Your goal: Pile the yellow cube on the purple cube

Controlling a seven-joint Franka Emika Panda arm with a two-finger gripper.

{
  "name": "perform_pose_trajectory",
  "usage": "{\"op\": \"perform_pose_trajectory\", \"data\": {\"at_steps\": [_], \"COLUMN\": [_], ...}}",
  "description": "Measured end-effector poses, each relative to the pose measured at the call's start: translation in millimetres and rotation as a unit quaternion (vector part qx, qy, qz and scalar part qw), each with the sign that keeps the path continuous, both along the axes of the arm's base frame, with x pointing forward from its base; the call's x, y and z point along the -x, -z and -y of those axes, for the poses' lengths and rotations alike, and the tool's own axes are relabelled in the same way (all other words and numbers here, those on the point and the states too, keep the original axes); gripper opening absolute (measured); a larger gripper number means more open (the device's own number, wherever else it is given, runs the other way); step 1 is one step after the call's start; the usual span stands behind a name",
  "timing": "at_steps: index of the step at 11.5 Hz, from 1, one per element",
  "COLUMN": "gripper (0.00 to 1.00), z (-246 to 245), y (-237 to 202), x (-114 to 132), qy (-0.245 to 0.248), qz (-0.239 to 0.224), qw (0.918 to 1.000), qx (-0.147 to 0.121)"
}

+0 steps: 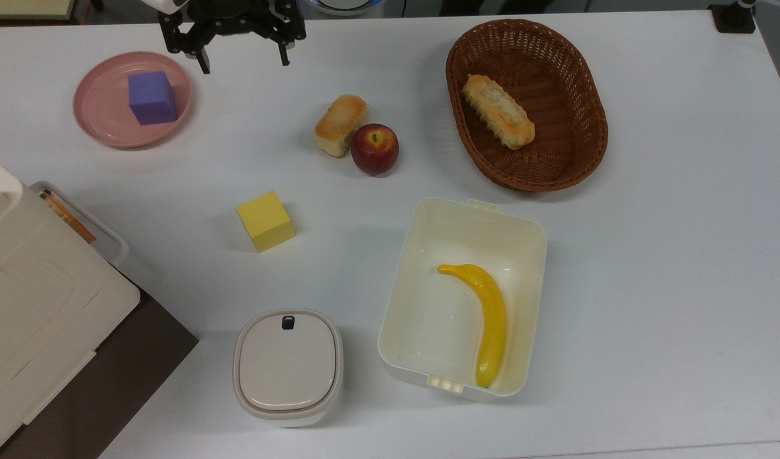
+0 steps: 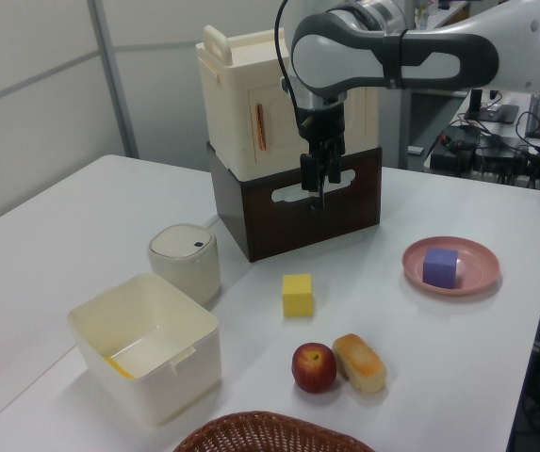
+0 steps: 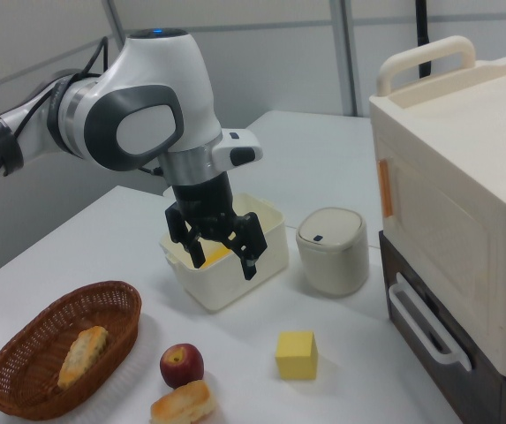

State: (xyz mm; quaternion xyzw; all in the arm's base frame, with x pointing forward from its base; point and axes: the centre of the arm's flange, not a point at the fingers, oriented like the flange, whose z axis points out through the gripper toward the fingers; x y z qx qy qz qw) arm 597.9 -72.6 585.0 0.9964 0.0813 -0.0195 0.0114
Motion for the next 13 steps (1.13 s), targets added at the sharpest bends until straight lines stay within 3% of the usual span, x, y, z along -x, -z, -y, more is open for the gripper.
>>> {"op": "perform_pose_trajectory", "data": {"at_steps": [10, 13], "gripper": [1.00, 1.00], "z": [14, 38], "y": [-4, 22], "x": [4, -5], "qy": [0.012, -0.009], "qz": [0.003, -0.012], "qw": [0.9999, 0.9999], "qx": [0.000, -0.001]}}
